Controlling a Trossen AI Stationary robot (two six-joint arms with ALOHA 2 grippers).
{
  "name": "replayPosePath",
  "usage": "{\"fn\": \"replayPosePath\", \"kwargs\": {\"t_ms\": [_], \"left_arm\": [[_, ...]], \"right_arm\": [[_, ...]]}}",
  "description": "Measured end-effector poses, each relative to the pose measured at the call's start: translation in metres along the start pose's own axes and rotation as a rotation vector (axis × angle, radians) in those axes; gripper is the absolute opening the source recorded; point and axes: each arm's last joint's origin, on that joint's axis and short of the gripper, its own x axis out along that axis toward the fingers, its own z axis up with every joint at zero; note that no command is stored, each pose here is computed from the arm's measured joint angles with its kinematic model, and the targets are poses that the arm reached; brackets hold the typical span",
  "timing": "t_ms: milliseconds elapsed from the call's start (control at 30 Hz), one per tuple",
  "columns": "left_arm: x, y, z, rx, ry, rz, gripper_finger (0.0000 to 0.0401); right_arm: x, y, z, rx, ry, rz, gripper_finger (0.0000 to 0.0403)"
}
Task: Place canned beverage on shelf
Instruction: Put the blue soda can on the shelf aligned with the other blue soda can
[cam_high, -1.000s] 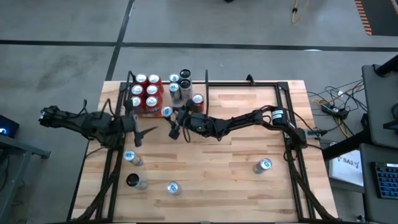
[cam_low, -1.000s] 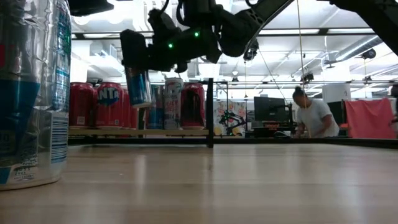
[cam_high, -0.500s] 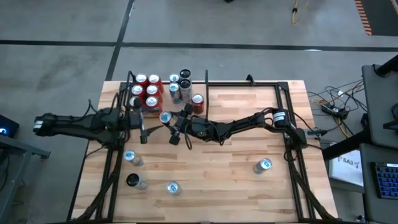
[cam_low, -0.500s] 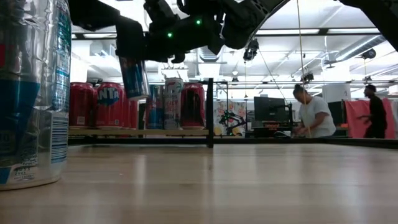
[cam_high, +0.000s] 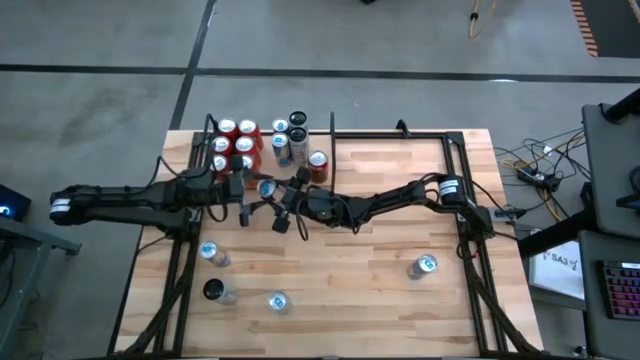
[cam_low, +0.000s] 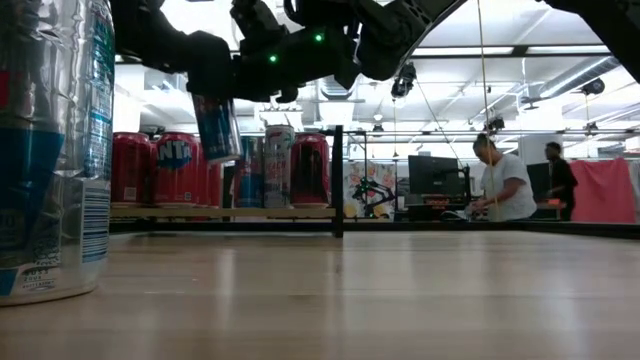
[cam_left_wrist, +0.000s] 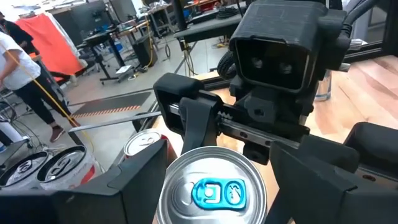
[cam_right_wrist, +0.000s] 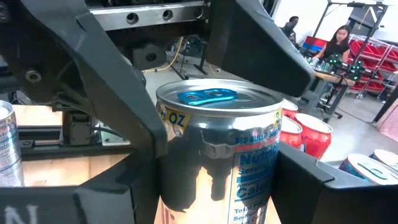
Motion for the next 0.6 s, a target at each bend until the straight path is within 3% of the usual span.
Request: {"fn": "replayPosePath", "kwargs": {"t_ms": [400,600], "left_arm": [[-0.005,0.003,-0.002,-0.02,-0.023,0.025,0.0267],[-0.007,0.001,-0.005,-0.025,-0.102,0.022,0.0267]], "right_arm": [[-0.002,0.002,0.006,-0.018,-0.045,-0.003,0.0221],[-0.005,0.006,0.012,-0.04,-0.078,-0.006,0.0221]]}}
